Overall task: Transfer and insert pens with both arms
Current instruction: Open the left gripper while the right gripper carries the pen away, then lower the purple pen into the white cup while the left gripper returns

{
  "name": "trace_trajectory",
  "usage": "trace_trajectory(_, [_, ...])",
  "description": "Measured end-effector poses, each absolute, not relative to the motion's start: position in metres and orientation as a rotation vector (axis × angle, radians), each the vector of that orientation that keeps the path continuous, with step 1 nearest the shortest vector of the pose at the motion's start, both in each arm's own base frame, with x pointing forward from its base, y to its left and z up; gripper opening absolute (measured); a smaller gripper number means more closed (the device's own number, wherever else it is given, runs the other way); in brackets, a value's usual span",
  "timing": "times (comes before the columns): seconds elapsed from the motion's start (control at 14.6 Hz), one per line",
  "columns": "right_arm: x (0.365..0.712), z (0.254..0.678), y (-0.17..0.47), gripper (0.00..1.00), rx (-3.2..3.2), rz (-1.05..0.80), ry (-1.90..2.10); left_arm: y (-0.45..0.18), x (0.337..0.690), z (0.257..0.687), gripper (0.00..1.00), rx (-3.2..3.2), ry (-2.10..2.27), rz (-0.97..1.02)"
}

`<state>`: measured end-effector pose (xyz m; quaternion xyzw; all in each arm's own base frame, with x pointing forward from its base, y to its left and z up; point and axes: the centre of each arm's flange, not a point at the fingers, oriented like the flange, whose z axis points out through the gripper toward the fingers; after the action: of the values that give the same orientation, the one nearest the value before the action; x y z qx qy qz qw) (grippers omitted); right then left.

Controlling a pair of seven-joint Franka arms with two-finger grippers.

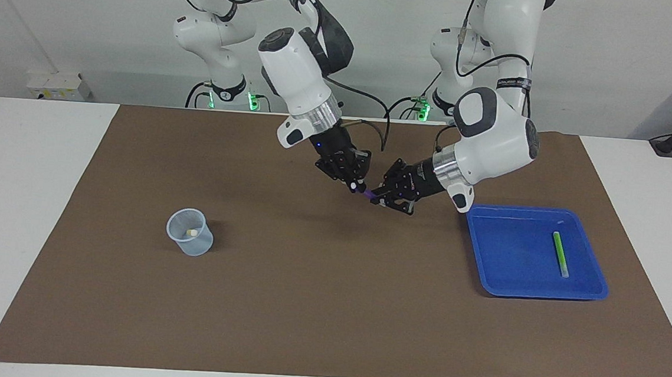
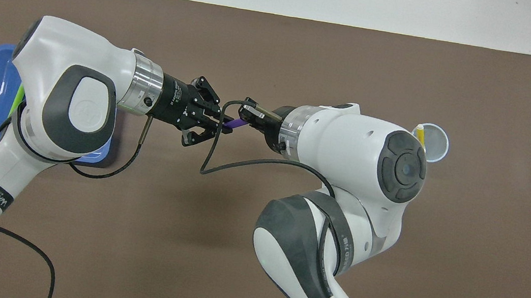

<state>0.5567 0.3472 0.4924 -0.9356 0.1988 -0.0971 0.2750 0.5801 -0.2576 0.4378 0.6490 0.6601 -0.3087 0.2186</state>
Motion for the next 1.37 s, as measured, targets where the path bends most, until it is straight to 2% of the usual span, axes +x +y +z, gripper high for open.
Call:
trace_trajectory(0.14, [0.558,0.493,0.346,0.19,-2.518,-0.267,0.523,-0.259,0.580,0.438,0.17,1.794,1.825,-0.850])
trace_trajectory(0.2, [0.560,0.492,0.342,0.19,-2.528,-0.280,0.505,-0.259,0.580,0.438,0.23,1.795,1.825,-0.848])
trace_trajectory(0.68, [0.592,0.484,0.270,0.19,-2.649,-0.326,0.325,-0.248,0.583,0.441,0.99,1.855,1.755,-0.800])
trace_trajectory(1.02, [0.602,0.500,0.197,0.19,-2.895,-0.417,-0.032,-0.219,0.579,0.427,1.00,2.230,1.529,-0.612])
trace_trajectory(1.37, [0.597,0.516,0.138,0.19,-3.063,-0.361,-0.294,-0.193,0.576,0.420,1.00,2.561,1.269,-0.447])
